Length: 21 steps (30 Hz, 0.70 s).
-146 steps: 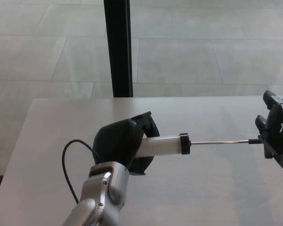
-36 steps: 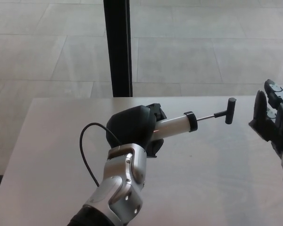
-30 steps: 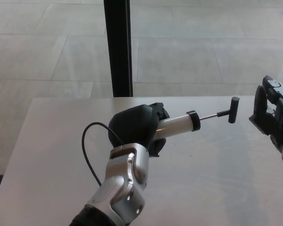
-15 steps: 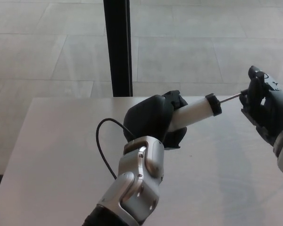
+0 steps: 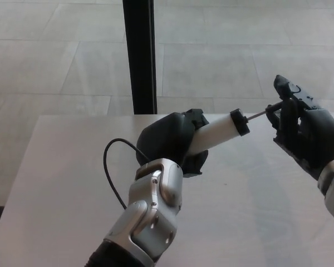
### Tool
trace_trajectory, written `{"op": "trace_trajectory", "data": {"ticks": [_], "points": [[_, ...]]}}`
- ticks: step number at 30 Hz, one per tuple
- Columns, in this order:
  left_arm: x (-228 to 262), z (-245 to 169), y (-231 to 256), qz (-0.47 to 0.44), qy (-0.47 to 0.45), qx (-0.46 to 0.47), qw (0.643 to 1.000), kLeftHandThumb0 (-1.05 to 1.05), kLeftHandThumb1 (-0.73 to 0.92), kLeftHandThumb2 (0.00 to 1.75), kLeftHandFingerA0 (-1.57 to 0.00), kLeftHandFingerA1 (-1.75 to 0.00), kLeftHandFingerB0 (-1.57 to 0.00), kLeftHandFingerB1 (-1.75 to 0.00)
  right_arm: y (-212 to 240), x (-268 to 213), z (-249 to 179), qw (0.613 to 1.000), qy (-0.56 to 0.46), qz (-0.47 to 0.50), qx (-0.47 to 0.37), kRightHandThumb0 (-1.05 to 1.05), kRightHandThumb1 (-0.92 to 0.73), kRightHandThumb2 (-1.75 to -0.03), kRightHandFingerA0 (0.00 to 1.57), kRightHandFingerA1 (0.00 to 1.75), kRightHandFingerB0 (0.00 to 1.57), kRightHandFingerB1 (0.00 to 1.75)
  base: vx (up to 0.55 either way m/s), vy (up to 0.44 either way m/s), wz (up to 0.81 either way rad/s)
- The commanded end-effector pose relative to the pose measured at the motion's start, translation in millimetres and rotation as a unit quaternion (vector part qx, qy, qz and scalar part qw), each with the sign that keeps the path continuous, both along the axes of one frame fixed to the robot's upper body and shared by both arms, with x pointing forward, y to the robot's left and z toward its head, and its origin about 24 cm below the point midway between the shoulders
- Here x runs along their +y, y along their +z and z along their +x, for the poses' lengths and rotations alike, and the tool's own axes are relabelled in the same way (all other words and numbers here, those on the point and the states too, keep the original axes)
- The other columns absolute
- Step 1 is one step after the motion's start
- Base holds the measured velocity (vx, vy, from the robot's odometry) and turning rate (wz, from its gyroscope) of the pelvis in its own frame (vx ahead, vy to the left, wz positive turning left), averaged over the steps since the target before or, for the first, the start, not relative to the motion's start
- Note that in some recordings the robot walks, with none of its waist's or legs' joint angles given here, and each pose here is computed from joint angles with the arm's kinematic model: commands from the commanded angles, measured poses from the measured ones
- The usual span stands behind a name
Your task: The robot uses its left hand to lift the air pump kept on the middle of the desk and use the right hand to compress the handle
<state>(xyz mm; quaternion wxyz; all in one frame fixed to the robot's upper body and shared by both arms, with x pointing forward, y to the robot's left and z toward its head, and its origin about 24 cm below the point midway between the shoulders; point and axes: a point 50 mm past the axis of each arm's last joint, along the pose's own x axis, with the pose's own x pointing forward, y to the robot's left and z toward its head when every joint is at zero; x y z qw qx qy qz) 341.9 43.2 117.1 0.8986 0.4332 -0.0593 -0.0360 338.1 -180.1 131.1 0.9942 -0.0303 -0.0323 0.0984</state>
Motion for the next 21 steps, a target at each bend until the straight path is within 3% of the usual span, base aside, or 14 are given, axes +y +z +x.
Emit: {"op": "trace_trajectory", "data": {"ticks": [1, 2, 4, 5, 7, 8, 9, 10, 11, 12, 17, 18, 21], "points": [[13.9, -2.9, -5.9, 0.031, -0.009, -0.012, 0.999, -0.15, 0.50, 1.16, -0.92, -1.75, -0.75, -1.63, 5.5, -17.4, -4.4, 1.000, -0.004, -0.026, -0.006, -1.01, -0.92, -0.99, 0.00, 0.00, 0.00, 0.00, 0.00, 0.000, 0.00], [20.0, -2.5, -7.2, 0.026, 0.003, -0.003, 1.000, -0.24, 0.52, 1.15, -1.21, -1.41, -1.04, -1.29, 6.7, -23.1, -5.2, 1.000, -0.011, -0.016, -0.009, -1.03, -0.92, -0.93, 0.00, 0.00, 0.00, 0.00, 0.00, 0.000, 0.00], [24.0, -2.3, -7.5, 0.025, 0.007, -0.001, 1.000, -0.24, 0.52, 1.15, -1.21, -1.41, -1.04, -1.29, 7.3, -26.9, -5.7, 1.000, -0.013, -0.012, -0.011, -1.03, -0.92, -0.93, 0.00, 0.00, 0.00, 0.00, 0.00, 0.000, 0.00], [27.7, -1.5, -6.7, 0.019, 0.013, 0.002, 1.000, -0.16, 0.57, 1.08, -0.93, -1.75, -0.73, -1.66, 6.8, -31.9, -6.1, 1.000, -0.021, -0.010, 0.001, -1.05, -0.92, -0.89, 0.00, 0.00, 0.00, 0.00, 0.00, 0.000, 0.00], [28.4, -1.1, -6.2, 0.021, 0.014, 0.002, 1.000, -0.15, 0.56, 1.09, -0.92, -1.75, -0.73, -1.67, 6.6, -33.8, -6.1, 1.000, -0.023, -0.013, 0.005, -1.05, -0.92, -0.89, 0.00, 0.00, 0.00, 0.00, 0.00, 0.000, 0.00], [28.6, -1.1, -4.0, 0.033, 0.012, -0.004, 0.999, -0.26, 0.52, 1.15, -1.20, -1.41, -1.01, -1.29, 6.8, -36.0, -5.9, 0.999, -0.028, -0.016, 0.014, -1.05, -0.92, -0.90, 0.00, 0.00, 0.00, 0.00, 0.00, 0.000, 0.00], [28.6, -0.9, -4.0, 0.033, 0.012, -0.004, 0.999, -0.27, 0.50, 1.16, -1.19, -1.39, -1.00, -1.28, 7.0, -36.4, -5.5, 0.999, -0.029, -0.018, 0.015, -1.05, -0.92, -0.91, 0.00, 0.00, 0.00, 0.00, 0.00, 0.000, 0.00], [28.4, -1.4, -3.6, 0.033, 0.010, -0.009, 0.999, -0.18, 0.49, 1.17, -0.91, -1.75, -0.74, -1.64, 7.7, -36.9, -5.0, 0.999, -0.029, -0.018, 0.016, -1.04, -0.83, -1.28, 0.00, 0.15, 0.00, 0.00, 0.00, 0.000, 0.00], [28.1, -1.7, -3.1, 0.040, 0.009, -0.012, 0.999, -0.19, 0.49, 1.17, -0.91, -1.75, -0.77, -1.60, 8.8, -37.7, -4.3, 0.999, -0.028, -0.016, 0.015, -1.04, -0.83, -1.28, 0.00, 0.15, 0.00, 0.00, 0.00, 0.000, 0.00], [27.5, -1.0, -2.3, 0.033, 0.008, -0.013, 0.999, -0.18, 0.49, 1.17, -0.92, -1.75, -0.73, -1.65, 10.9, -39.1, -3.8, 0.999, -0.030, -0.016, 0.010, -1.05, -0.92, -0.91, 0.00, 0.00, 0.00, 0.00, 0.00, 0.000, 0.00], [28.7, -0.3, -2.1, 0.036, 0.008, -0.010, 0.999, -0.17, 0.55, 1.08, -0.90, -1.75, -0.70, -1.66, 14.7, -40.9, -1.3, 0.999, -0.042, -0.012, 0.015, -1.05, -0.92, -0.90, 0.00, 0.00, 0.00, 0.00, 0.00, 0.000, 0.00], [28.9, -0.5, -1.9, 0.039, 0.008, -0.014, 0.999, -0.17, 0.50, 1.16, -0.92, -1.75, -0.78, -1.59, 16.0, -37.7, -0.3, 0.999, -0.044, -0.008, 0.018, -1.05, -0.92, -0.89, 0.00, 0.00, 0.00, 0.00, 0.00, 0.000, 0.00], [28.0, 0.2, 0.5, 0.037, 0.010, -0.017, 0.999, -0.16, 0.49, 1.18, -0.90, -1.75, -0.77, -1.61, 20.0, -28.8, 2.9, 0.999, -0.039, -0.002, 0.016, -1.05, -0.92, -0.90, 0.00, 0.00, 0.00, 0.00, 0.00, 0.000, 0.00]]}}
